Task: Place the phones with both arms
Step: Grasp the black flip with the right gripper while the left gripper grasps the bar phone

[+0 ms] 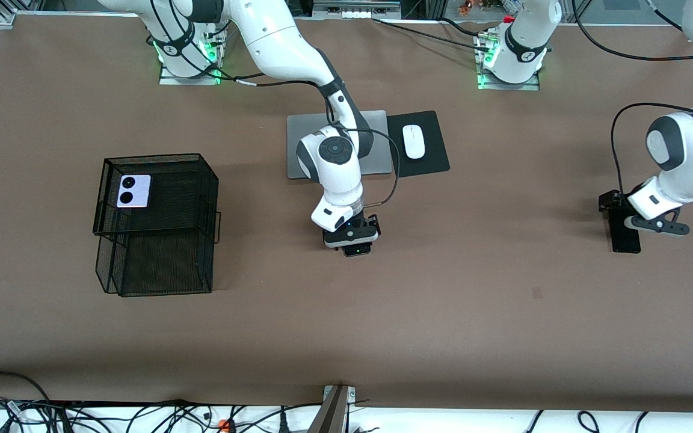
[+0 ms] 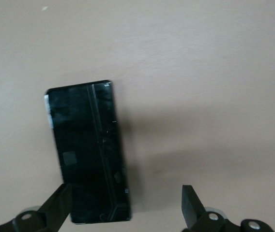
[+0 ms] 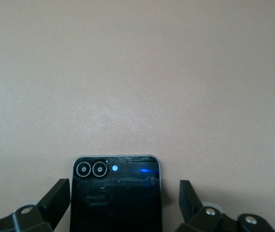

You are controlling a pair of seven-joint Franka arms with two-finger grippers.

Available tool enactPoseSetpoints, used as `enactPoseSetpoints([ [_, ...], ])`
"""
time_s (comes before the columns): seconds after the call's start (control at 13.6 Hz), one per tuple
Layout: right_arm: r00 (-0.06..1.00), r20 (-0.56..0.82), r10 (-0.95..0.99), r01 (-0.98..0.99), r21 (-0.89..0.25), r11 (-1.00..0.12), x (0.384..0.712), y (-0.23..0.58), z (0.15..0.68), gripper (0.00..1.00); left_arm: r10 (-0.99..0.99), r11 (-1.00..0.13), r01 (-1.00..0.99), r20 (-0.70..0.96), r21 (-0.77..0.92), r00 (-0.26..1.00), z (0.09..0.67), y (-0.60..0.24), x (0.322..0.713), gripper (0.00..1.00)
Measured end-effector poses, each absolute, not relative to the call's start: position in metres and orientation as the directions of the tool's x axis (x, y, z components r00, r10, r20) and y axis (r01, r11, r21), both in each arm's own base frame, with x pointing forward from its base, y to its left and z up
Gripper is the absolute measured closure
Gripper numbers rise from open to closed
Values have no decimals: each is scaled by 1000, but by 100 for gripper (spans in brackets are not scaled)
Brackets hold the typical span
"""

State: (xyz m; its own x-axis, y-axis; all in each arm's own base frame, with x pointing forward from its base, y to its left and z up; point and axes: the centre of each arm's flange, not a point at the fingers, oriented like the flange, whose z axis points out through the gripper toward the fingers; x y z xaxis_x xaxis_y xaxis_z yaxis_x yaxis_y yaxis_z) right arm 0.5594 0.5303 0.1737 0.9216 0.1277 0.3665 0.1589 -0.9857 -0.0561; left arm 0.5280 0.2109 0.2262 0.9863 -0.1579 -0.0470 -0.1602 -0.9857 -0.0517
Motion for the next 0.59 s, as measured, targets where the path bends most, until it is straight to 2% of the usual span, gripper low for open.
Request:
enactPoseSetpoints([
  [0.22, 922, 365, 131, 161, -52, -986, 558, 531, 170, 0, -92, -995, -92, 0, -36, 996, 210, 224, 526, 0],
  [0.59, 913, 385, 136, 168, -52, -984, 557, 532, 162, 0, -73, -997, -73, 17, -36, 997, 191, 238, 544, 0],
])
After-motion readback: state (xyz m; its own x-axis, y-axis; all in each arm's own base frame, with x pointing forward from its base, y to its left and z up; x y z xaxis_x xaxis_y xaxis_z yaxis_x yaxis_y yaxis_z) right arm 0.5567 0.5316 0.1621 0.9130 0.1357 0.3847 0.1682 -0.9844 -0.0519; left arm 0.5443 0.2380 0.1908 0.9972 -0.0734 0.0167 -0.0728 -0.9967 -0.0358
